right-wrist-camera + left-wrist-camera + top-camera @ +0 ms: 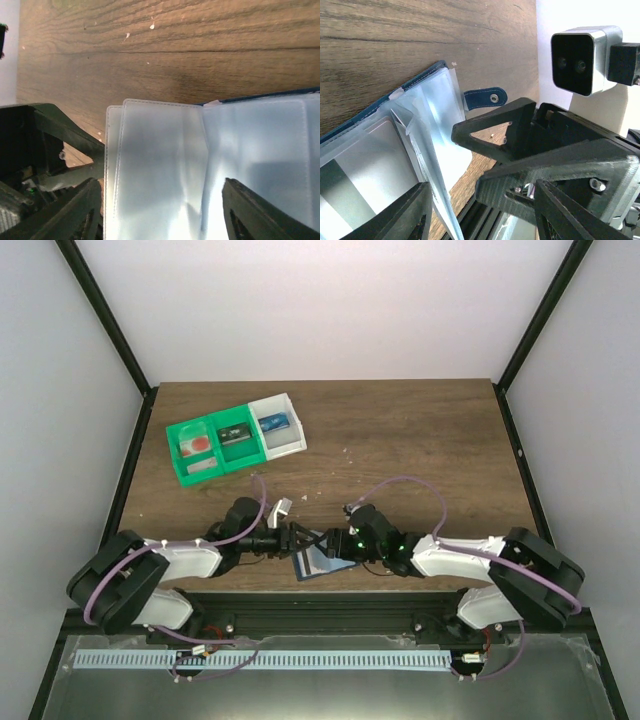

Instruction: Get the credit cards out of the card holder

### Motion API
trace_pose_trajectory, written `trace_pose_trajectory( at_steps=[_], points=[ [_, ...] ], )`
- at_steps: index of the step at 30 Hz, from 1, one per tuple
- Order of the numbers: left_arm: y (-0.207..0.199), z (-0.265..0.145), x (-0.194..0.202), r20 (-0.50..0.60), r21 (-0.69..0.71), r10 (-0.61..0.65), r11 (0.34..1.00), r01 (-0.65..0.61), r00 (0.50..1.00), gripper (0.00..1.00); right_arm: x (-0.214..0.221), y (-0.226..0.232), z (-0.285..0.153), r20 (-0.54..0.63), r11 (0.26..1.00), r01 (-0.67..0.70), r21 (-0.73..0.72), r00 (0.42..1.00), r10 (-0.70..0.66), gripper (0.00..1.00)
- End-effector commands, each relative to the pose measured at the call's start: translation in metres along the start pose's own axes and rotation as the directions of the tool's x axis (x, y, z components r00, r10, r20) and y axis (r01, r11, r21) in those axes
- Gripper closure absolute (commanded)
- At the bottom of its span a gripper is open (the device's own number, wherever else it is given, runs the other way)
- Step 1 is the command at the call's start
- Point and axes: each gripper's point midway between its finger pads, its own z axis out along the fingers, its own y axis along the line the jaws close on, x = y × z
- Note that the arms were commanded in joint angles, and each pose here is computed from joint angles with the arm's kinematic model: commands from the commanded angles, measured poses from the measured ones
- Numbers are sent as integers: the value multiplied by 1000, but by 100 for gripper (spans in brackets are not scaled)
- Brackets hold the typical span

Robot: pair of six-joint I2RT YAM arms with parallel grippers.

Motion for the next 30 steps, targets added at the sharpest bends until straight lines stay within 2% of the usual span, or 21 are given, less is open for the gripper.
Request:
trace_pose_trajectory(
  at_steps=[1, 3, 5, 14, 24, 30],
  points=[
    [-19, 5, -6, 6, 56, 45, 997, -45, 999, 42, -9, -16, -11, 50, 996, 27, 87, 998, -31, 37],
    [-22, 8, -6, 3, 61, 47, 997, -47, 999, 42, -11, -23, -18, 71, 992, 31, 124, 997, -40, 45],
    [-28, 13, -6, -3, 72, 55, 996, -54, 998, 42, -15, -27, -27, 99, 989, 32, 147, 994, -47, 48],
    [-38, 35, -4, -43, 85, 82, 993, -79, 996, 42, -31, -7, -68, 219, 994, 72, 80, 972, -88, 47],
    [-19, 31, -1, -34, 2, 78, 997, -78, 996, 42, -27, -2, -63, 198, 991, 123, 51, 972, -131, 52],
    [-4, 30, 3, -26, -34, 47, 998, -48, 999, 42, -25, 4, -50, 148, 987, 153, 41, 976, -158, 67]
  ],
)
